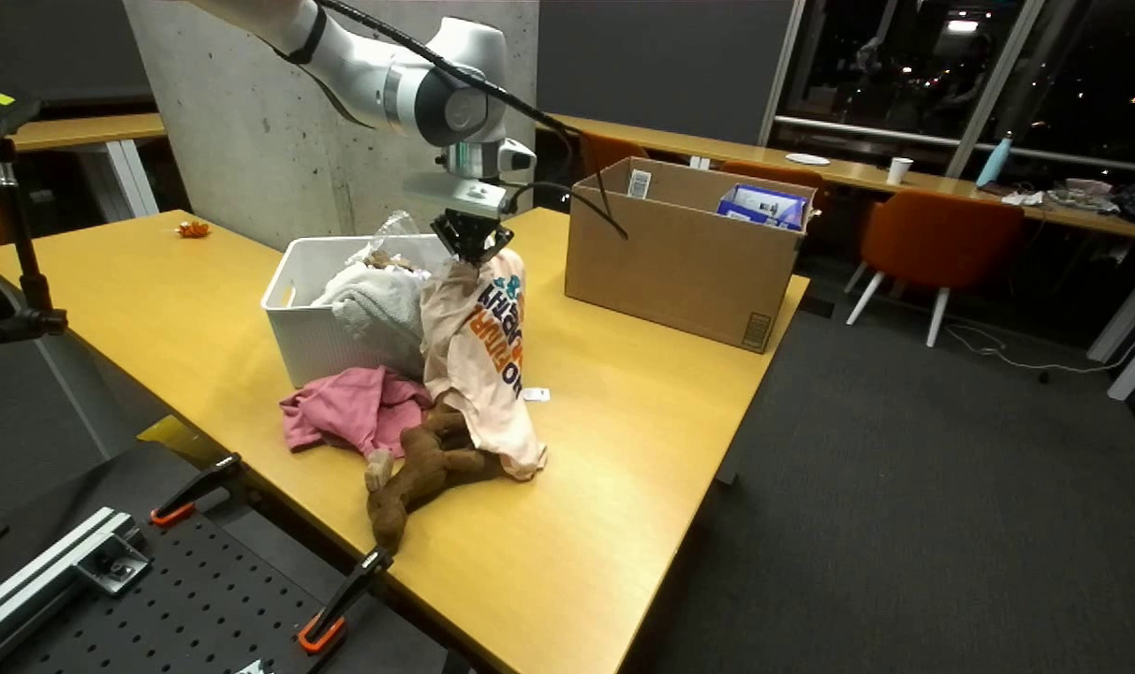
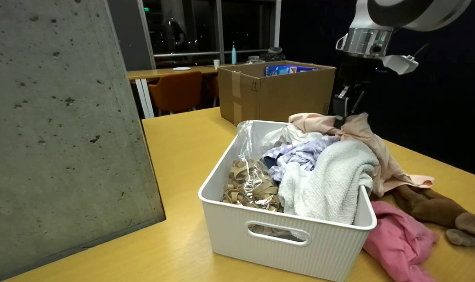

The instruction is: Take the moose and the beet plush toys out of the basket

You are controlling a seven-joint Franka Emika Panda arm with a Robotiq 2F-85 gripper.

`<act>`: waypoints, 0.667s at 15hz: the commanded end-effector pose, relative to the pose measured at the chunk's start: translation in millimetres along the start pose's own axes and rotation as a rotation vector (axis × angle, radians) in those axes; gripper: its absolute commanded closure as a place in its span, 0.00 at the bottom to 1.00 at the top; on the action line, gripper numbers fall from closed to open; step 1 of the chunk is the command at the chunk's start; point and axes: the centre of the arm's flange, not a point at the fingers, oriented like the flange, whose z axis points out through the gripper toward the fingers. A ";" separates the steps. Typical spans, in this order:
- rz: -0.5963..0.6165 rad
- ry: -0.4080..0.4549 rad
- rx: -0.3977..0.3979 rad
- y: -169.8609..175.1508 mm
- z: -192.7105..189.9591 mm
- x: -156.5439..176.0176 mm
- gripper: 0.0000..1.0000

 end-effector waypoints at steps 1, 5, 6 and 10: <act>0.055 -0.013 -0.017 22.5 -30.5 -49.1 0.99; 0.170 -0.042 -0.025 78.1 -40.0 -123.6 0.99; 0.198 -0.054 -0.023 90.8 -36.7 -142.7 0.99; 0.297 -0.097 -0.003 127.9 -7.2 -193.8 0.99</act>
